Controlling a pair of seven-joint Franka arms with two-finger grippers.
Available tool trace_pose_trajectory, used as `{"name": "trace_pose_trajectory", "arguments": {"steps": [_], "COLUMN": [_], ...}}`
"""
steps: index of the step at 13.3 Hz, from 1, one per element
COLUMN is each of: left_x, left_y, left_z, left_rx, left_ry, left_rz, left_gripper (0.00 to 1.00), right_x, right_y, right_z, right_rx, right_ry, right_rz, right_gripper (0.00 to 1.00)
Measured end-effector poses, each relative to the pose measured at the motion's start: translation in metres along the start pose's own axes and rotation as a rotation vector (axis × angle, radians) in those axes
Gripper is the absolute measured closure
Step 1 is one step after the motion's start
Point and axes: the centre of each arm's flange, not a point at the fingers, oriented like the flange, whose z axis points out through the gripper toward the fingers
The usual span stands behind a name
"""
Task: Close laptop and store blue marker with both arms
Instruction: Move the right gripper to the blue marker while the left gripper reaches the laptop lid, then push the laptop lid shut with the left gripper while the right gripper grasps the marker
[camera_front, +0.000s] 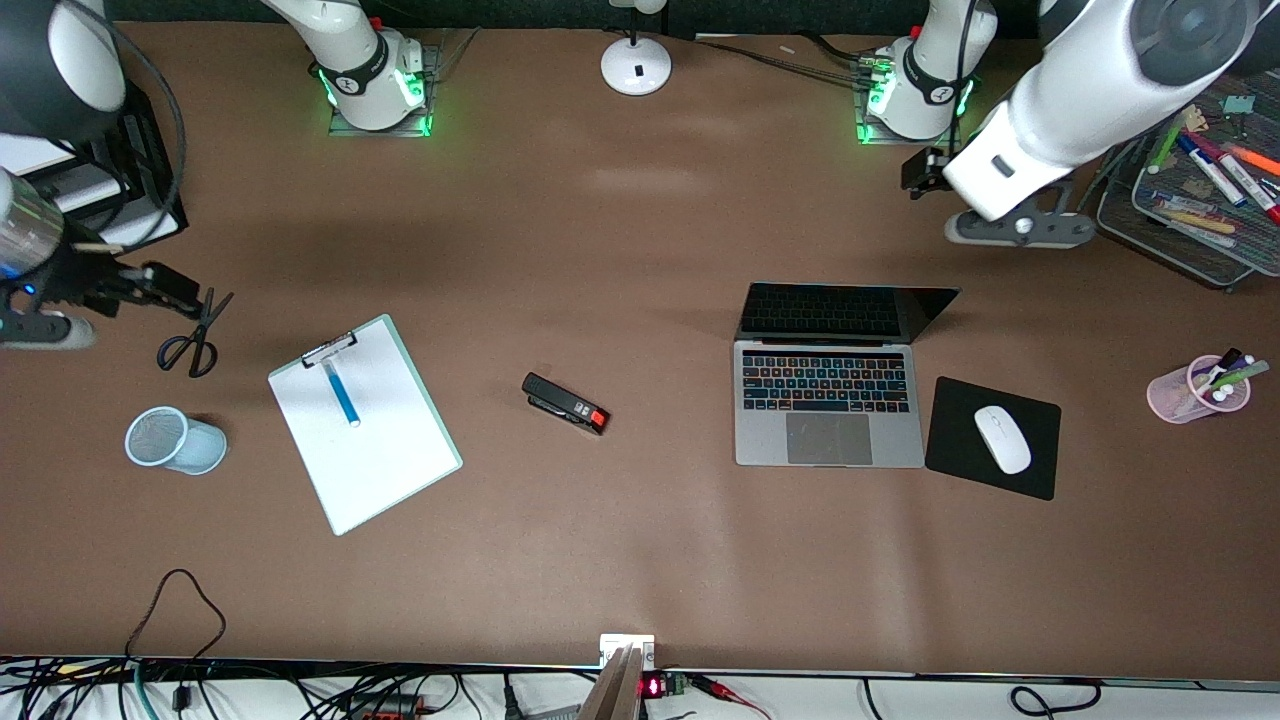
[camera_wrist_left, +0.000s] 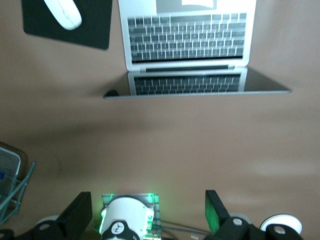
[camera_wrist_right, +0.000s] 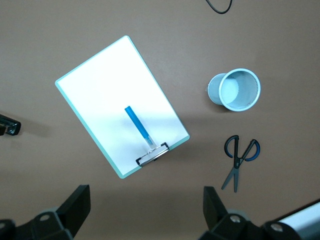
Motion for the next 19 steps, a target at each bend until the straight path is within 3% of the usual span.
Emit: {"name": "trace_pose_trajectory", "arguments": {"steps": [4, 9, 16, 19], "left_x": [0.016, 0.036, 0.069, 0.085], "left_y": [0.02, 0.038, 0.056, 0.056], "left_z": [0.065, 0.14, 0.173, 0.169], "left_rx": [0.021, 0.035, -0.011, -0.048], "left_ry": [-0.057, -0.113, -0.063, -0.009], "left_rz": [-0.008, -0.094, -0.149, -0.156], "left_gripper": [0.0, 0.0, 0.0, 0.0], "right_x": [0.023, 0.047, 0.061, 0.062], "right_y": [-0.015, -0.024, -0.044, -0.05], "right_z": [0.037, 0.111, 0.206, 0.236], "right_rx": [-0.002, -0.015, -0.017, 0.066], "right_ry": [0.018, -0.022, -0.097, -0.119], "right_rz": [-0.02, -0.037, -0.222, -0.277], "right_gripper": [0.0, 0.0, 0.0, 0.0]}}
